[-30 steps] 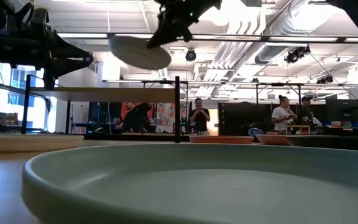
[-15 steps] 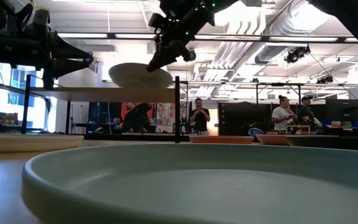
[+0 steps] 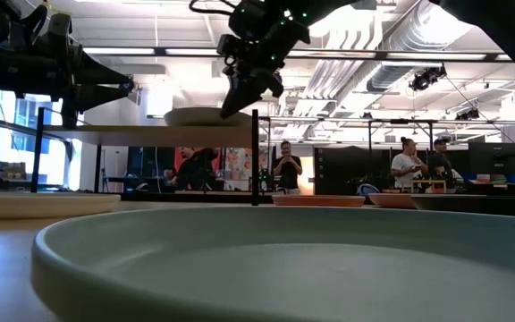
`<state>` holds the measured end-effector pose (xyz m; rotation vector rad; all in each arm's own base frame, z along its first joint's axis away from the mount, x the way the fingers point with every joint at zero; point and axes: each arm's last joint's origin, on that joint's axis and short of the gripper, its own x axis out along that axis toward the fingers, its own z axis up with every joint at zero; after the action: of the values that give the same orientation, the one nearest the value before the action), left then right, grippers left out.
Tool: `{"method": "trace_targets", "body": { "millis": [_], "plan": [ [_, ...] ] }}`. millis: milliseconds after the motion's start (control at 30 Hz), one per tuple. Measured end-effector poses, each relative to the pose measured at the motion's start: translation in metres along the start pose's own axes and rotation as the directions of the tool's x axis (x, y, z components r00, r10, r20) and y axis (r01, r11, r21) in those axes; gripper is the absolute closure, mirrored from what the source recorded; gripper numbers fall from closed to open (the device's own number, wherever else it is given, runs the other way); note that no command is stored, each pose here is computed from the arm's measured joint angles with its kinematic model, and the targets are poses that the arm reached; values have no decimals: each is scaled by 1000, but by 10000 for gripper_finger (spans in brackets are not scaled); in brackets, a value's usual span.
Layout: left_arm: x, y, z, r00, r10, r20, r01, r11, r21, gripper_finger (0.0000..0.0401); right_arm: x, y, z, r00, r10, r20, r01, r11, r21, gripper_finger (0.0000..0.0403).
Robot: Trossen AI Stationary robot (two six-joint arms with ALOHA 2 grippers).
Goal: Place and stack plates onto a shelf
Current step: Put the light blue plate on the shelf
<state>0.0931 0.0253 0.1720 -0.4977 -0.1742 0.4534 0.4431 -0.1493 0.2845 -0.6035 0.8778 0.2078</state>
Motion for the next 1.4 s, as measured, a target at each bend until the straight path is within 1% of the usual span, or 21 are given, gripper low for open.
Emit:
{"method": "trace_targets", "body": {
  "millis": [400,567,733,900,1100,1167,1300,1400],
  "plan": [
    [0,0,0,1000,0,0,0,1000,-1,281,1,2,3,1000,-3,-4,3,1000,1,402],
    [0,0,0,1000,0,0,0,1000,0,281,1,7,6,1000,11,-7,-11,1000,-19,402],
    [0,0,0,1000,0,1,0,1000,-1,281,1,8,5,999,27,-21,-28,1000,-12,402],
    [0,0,0,1000,1,1,-1,1000,-11,281,1,7,4,998,-7,-58,7,1000,-13,402],
    [0,0,0,1000,1,1,-1,1000,-18,281,1,7,4,998,-9,-58,8,1000,-21,402],
    [0,0,0,1000,1,1,-1,1000,-18,281,1,7,4,997,-26,-74,24,999,-24,402],
    [0,0,0,1000,2,2,-2,1000,-17,282,2,8,6,992,-62,-106,55,996,-66,402],
    [0,0,0,1000,2,2,-2,1000,-17,281,2,10,9,994,-56,-91,48,996,-80,402]
  ]
}}
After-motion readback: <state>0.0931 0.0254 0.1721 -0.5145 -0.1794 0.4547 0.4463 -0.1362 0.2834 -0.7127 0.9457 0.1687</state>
